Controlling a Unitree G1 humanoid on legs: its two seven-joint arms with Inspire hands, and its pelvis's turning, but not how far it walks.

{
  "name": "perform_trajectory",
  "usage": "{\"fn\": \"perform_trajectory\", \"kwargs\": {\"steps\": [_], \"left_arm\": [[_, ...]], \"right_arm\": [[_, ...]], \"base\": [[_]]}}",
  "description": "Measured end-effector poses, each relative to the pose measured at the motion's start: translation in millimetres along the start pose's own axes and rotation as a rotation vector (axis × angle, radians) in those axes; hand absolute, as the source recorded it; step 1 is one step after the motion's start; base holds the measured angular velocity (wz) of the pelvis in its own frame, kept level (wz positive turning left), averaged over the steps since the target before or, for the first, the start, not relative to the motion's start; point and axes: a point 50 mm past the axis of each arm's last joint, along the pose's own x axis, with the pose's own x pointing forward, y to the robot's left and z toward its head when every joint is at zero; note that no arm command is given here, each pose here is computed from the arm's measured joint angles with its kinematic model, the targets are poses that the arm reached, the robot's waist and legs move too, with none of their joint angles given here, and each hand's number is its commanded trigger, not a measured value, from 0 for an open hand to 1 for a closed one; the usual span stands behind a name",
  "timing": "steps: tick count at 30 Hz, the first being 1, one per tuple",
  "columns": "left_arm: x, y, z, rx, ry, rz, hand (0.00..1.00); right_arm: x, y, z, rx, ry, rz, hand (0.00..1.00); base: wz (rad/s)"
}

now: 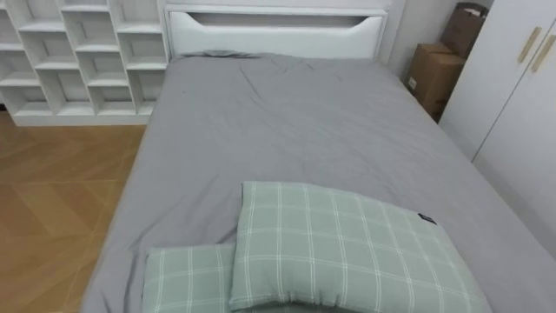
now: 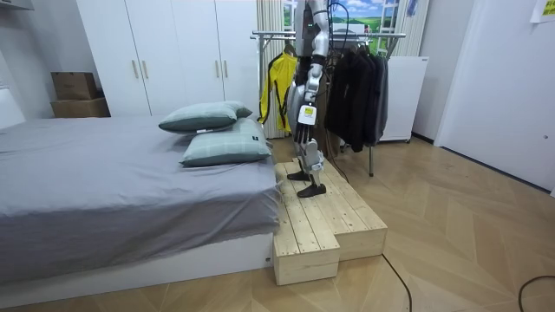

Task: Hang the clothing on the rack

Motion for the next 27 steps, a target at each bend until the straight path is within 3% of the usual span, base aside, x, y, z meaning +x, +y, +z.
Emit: {"fn": "perform_trajectory", "kwargs": {"steps": [27], "left_arm": [[0.1,-2.8,0.5,0.009,0.004,-0.054,0.00]], "right_arm": [[-0.3,-1.9,1.0,0.001,0.004,0.028,0.00]], "base": [[0.00]]}}
